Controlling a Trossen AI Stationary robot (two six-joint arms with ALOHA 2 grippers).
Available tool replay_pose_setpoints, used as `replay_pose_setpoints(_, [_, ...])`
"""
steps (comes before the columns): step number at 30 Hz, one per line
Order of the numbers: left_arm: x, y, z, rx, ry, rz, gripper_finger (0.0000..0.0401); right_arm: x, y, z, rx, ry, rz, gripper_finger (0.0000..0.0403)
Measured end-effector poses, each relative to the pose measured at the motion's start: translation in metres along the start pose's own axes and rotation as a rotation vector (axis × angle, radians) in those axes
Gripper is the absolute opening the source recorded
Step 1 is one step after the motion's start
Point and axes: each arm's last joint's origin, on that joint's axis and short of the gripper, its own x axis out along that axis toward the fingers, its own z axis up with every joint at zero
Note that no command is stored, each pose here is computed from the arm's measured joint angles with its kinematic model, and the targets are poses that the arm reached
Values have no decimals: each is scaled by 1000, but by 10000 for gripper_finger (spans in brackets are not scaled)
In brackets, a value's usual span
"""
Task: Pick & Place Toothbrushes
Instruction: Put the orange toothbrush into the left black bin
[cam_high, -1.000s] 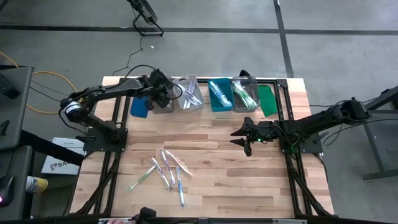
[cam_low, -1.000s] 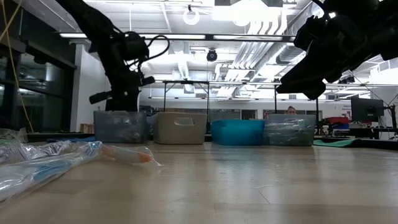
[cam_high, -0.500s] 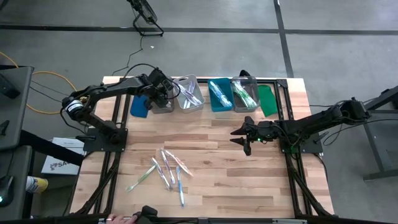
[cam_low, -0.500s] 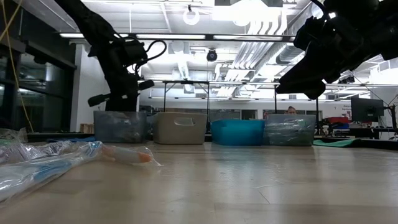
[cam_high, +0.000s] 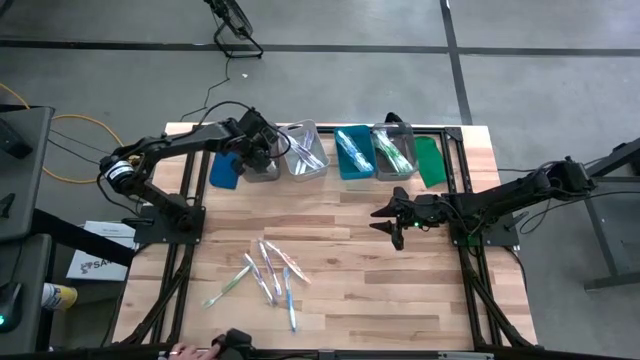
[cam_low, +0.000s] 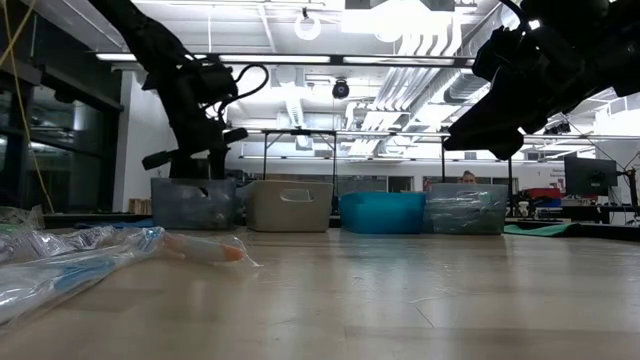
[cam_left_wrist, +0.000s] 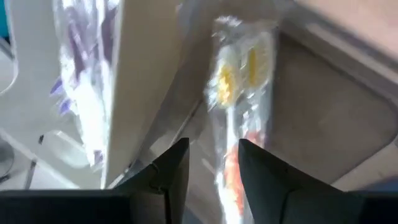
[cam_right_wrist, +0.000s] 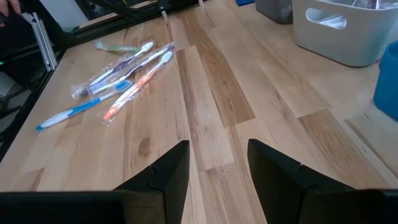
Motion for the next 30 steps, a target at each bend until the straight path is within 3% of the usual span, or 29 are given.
replay_pose_setpoints(8, [-21, 18, 9, -20, 26, -7, 119, 0, 0, 0, 0, 1, 0, 155])
replay_pose_setpoints(13, [-35, 19, 25, -49, -4, -126, 105, 0, 0, 0, -1, 4, 3, 155])
replay_pose_setpoints(18, [-45, 16, 44, -157, -13, -209, 95, 0, -1, -3, 19, 30, -8, 155])
replay_pose_setpoints(26, [-52, 5, 83, -131, -45, -283, 14, 0, -1, -4, 42, 39, -4, 155])
replay_pose_setpoints(30, [-57, -1, 105, -126, -61, -306, 7, 0, 1, -4, 38, 42, 4, 155])
